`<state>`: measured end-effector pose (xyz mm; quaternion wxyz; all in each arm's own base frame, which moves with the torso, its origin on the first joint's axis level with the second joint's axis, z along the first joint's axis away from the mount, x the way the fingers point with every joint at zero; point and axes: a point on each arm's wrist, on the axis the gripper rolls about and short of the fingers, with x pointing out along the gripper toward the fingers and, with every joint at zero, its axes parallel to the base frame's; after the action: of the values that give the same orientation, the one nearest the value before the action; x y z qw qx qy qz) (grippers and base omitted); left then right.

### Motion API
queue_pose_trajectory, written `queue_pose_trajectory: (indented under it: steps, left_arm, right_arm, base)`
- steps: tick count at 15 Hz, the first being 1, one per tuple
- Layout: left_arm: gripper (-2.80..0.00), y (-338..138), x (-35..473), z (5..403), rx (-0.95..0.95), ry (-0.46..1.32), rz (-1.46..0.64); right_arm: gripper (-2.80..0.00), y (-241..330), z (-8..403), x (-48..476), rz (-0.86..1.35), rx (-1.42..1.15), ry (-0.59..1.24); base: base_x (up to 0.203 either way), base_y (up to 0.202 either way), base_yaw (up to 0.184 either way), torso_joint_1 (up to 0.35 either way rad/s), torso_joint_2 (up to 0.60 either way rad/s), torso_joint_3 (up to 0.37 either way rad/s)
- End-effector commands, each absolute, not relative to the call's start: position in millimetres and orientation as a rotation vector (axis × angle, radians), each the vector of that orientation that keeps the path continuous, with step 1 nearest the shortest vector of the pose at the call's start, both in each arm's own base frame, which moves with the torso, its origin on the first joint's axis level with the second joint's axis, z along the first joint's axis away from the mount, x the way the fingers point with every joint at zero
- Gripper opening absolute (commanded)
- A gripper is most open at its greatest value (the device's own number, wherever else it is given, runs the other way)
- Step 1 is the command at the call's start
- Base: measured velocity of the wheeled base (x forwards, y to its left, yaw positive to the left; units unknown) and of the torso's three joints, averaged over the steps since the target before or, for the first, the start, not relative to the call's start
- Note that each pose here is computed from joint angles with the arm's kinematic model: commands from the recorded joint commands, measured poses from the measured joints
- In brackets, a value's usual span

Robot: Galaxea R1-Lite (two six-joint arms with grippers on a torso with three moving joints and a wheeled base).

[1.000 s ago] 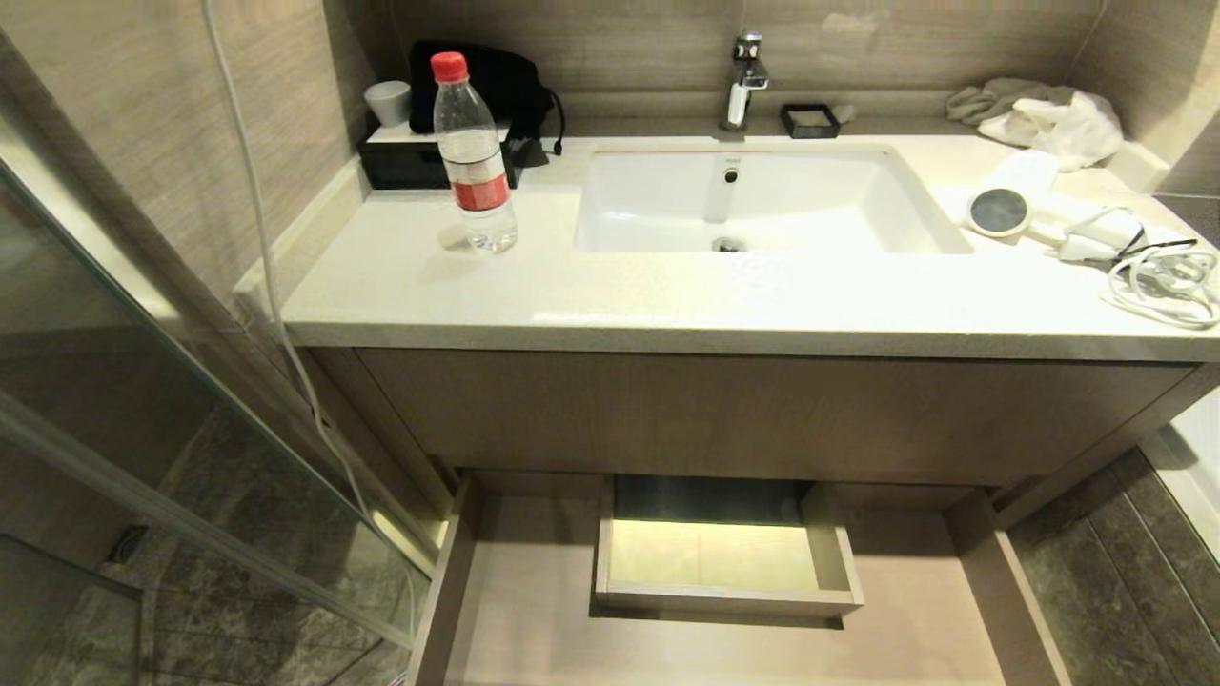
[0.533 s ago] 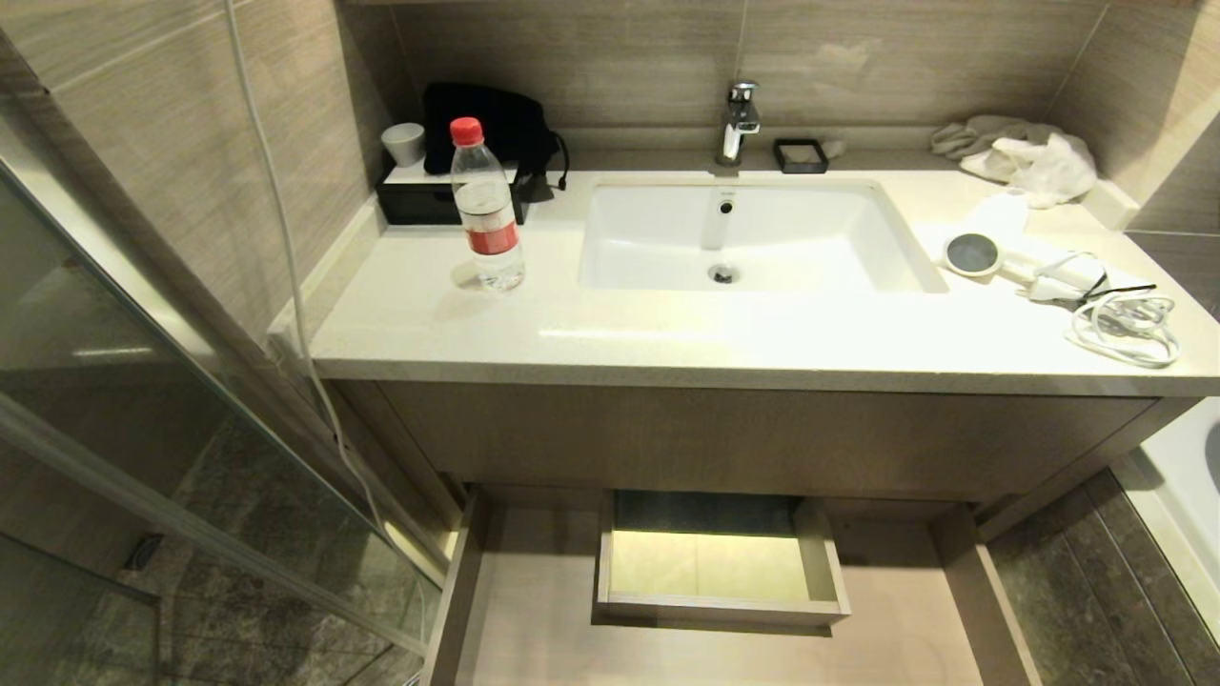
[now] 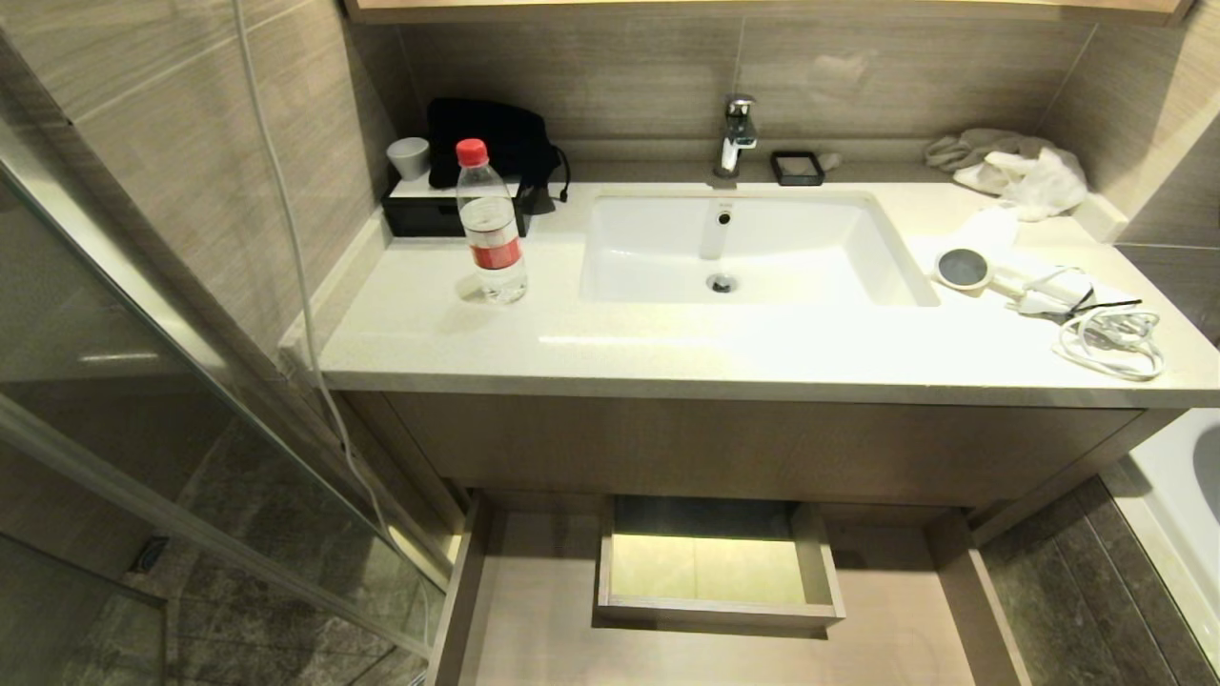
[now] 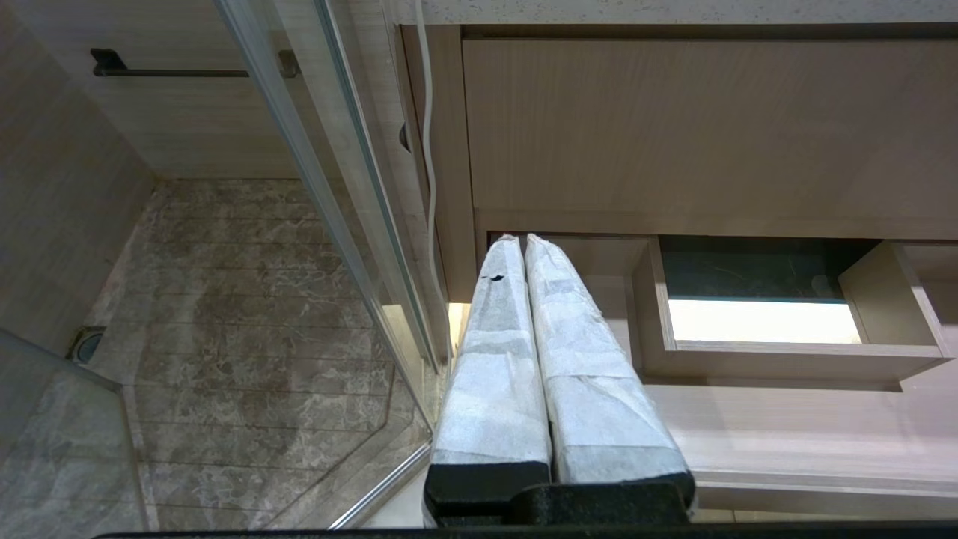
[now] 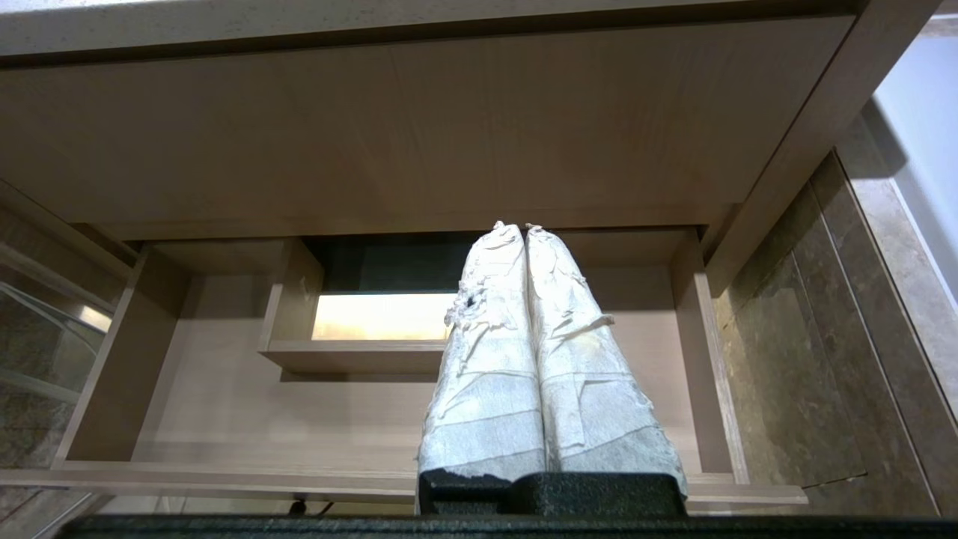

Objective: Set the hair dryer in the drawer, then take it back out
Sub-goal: Pick up the hairdryer

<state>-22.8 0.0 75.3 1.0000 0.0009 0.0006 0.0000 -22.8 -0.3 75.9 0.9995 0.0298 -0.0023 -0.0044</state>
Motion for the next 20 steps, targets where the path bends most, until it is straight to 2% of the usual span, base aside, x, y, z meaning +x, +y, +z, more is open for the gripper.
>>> queue_pose_trajectory:
  steps: [1,13,20]
  left_arm:
    - [-2.8,0.0,-22.8,75.5,0.002,0.0,0.0]
    - [-2.8,0.0,-22.8,75.3,0.002,0.002,0.0]
    - [-2.8,0.0,-22.8,75.3,0.002,0.002,0.0]
  right_arm:
    - [-2.8,-0.3,75.6,-22.6,-0.008,0.059,-0.002]
    - [-2.8,-0.2,75.6,-22.6,-0.007,0.055,-0.002]
    - [-2.8,-0.3,75.4,-22.6,-0.006,0.057,0.0]
  base:
    - [0.0,0.0,0.0,0.0,0.0,0.0]
    - [0.0,0.0,0.0,0.005,0.0,0.004]
    - [0.0,0.0,0.0,0.282,-0.11,0.173]
